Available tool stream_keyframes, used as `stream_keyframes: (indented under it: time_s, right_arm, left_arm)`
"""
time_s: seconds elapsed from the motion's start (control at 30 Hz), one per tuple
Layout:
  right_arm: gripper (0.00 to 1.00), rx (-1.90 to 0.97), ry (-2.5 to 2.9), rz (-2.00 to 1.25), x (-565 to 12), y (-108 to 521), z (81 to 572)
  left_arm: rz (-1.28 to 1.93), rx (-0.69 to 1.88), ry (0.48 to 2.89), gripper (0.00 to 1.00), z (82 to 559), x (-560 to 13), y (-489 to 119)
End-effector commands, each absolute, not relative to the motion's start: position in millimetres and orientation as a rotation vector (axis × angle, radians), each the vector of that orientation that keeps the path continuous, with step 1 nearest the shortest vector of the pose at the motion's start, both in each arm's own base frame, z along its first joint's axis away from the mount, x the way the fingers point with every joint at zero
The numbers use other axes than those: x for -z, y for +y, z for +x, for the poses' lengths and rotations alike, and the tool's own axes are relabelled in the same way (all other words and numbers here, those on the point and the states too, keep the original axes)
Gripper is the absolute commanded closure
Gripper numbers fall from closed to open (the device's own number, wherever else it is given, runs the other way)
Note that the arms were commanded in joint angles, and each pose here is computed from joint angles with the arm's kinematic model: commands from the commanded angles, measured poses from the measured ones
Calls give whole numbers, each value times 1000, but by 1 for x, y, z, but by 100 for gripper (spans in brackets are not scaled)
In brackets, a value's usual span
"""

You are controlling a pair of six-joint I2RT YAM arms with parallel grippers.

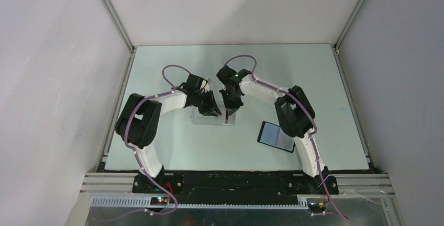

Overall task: Put the credit cards into the card holder
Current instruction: Pick up the credit card from the storage box.

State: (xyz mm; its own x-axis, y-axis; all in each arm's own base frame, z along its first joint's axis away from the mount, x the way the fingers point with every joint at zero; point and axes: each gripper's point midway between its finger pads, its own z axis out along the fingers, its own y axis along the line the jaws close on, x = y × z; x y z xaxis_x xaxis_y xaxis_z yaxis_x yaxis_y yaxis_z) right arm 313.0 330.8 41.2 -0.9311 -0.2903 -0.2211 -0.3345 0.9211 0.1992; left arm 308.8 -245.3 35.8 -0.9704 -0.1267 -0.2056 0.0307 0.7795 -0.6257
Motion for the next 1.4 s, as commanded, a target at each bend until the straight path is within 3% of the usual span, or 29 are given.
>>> stream_keyframes:
  time_s: [0.0,0.53,0.77,0.97,1.2,1.27,1.37]
  right_arm:
    - [100,-337,2883,-499,-40,335,317]
    - [100,-419,2876,-469,-48,341,318]
    - [100,-459,2876,-424,-51,337,321]
    - [100,-471,2878,-413,-52,335,322]
    - [100,-486,2869,-413,-55,337,322]
    - [100,-486,2869,-411,-56,336,323]
    - [100,-485,2870,-410,-56,336,323]
  left_arm:
    - [-11,1054,2684,78,313,-57,-261]
    - [12,1208,2552,81,315,-110,-275]
    - [25,1235,2577,75,310,-100,-281]
    - [15,1174,2605,76,308,-85,-280]
    - [-6,1126,2611,59,310,-81,-275]
    - [-7,1131,2616,61,310,-81,-276]
    - [-14,1121,2621,71,310,-79,-274]
